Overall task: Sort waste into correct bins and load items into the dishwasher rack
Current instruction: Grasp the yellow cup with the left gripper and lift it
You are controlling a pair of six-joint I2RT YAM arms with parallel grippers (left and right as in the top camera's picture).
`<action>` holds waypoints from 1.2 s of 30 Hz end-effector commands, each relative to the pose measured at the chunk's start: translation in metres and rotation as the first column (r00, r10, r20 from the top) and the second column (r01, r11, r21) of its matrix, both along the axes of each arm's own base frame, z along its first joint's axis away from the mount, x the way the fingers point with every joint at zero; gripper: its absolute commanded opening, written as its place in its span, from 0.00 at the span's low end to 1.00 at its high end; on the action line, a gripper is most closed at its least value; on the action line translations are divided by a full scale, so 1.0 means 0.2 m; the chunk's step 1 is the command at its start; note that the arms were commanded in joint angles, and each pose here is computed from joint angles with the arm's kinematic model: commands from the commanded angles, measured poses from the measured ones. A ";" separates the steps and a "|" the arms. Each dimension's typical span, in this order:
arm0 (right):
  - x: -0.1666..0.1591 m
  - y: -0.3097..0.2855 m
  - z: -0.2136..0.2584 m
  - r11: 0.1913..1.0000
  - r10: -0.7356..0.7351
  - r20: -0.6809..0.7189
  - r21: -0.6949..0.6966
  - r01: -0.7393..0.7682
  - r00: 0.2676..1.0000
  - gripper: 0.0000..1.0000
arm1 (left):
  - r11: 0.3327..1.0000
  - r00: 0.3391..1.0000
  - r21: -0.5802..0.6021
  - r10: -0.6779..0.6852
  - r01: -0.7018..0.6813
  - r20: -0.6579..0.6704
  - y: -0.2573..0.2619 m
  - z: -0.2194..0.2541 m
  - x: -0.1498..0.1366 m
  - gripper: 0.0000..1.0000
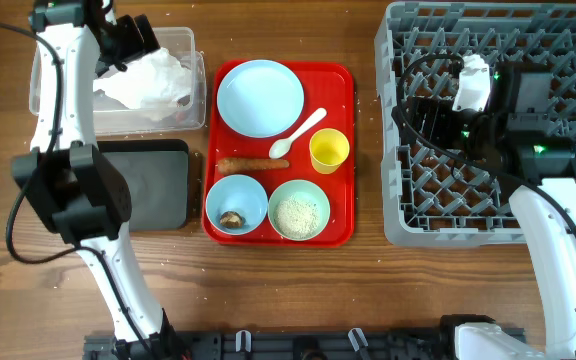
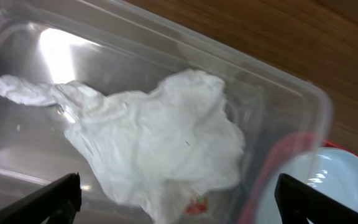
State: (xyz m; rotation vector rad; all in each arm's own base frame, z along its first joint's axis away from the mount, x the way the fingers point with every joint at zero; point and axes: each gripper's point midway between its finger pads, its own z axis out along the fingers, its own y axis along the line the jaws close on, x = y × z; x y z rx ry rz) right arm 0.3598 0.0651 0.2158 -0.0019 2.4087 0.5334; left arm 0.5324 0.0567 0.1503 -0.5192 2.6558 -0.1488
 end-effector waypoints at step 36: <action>-0.03 -0.02 -0.01 1.000 -0.027 -0.049 -0.017 0.026 0.998 0.99 | 0.629 0.548 -0.177 -0.759 0.757 -0.351 -1.63 -0.43 -0.72 0.50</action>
